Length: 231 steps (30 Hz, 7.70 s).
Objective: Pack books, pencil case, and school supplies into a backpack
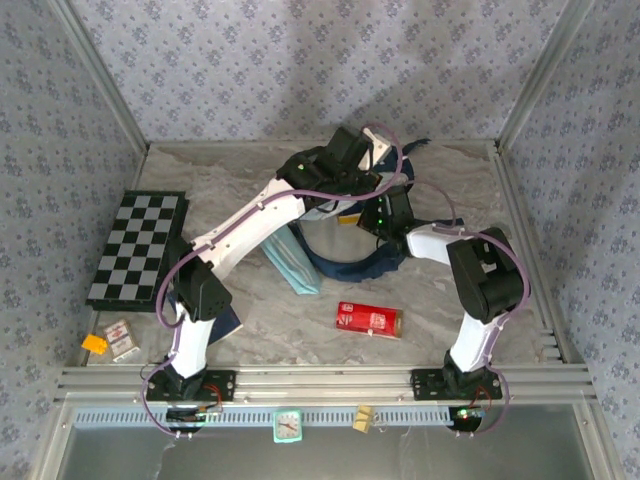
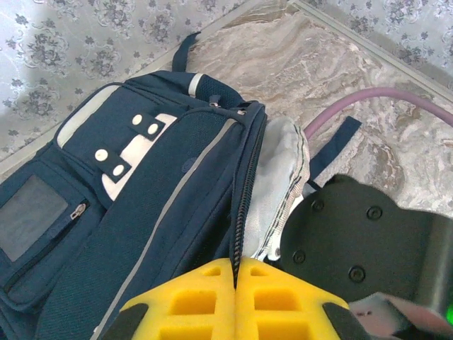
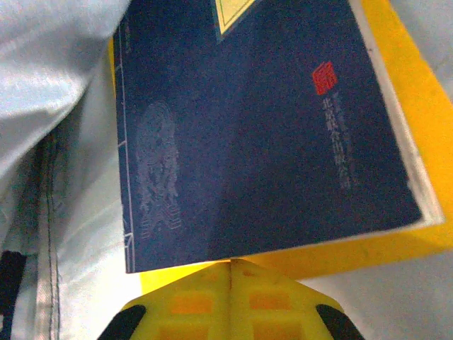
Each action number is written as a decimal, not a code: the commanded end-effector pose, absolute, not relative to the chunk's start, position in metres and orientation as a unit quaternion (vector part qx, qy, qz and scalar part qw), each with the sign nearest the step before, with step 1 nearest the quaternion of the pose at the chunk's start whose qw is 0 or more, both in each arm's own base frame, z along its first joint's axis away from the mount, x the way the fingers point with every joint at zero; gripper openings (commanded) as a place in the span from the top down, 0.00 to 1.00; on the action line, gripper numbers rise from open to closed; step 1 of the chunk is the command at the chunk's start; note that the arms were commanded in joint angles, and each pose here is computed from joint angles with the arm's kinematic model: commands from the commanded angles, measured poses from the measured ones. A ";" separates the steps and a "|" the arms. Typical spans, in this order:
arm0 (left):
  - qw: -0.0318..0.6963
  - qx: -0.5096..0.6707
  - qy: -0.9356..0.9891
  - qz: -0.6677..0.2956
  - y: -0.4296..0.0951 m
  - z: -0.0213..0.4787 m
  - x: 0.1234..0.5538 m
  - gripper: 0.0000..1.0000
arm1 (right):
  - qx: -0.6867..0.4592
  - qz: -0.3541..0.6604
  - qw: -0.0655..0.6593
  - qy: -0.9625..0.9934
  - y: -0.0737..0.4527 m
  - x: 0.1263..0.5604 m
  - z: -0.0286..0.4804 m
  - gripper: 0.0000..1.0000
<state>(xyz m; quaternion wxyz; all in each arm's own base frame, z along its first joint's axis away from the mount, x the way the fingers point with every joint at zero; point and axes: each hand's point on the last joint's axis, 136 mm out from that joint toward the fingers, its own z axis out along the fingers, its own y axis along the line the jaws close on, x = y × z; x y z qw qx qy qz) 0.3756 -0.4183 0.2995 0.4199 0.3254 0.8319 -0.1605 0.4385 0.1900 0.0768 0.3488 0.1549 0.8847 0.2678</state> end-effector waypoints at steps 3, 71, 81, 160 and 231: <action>0.469 0.303 0.810 -0.177 -0.424 0.338 0.383 1.00 | 0.086 0.280 0.352 0.889 0.194 0.415 0.092 0.85; 0.147 -0.539 0.826 -0.073 -0.007 0.029 0.203 0.00 | -0.160 0.291 0.167 0.928 0.359 0.286 0.109 0.31; 0.177 -0.482 0.854 -0.083 -0.036 0.048 0.235 0.00 | -0.164 0.297 0.141 0.930 0.371 0.282 0.107 0.33; 0.176 -0.405 0.871 -0.217 -0.019 0.035 0.239 0.54 | -0.265 0.308 0.045 0.913 0.525 0.243 0.110 0.53; 0.328 -0.101 0.804 -0.485 -0.165 0.285 0.310 0.20 | -0.160 0.578 0.214 0.771 0.345 0.301 0.351 1.00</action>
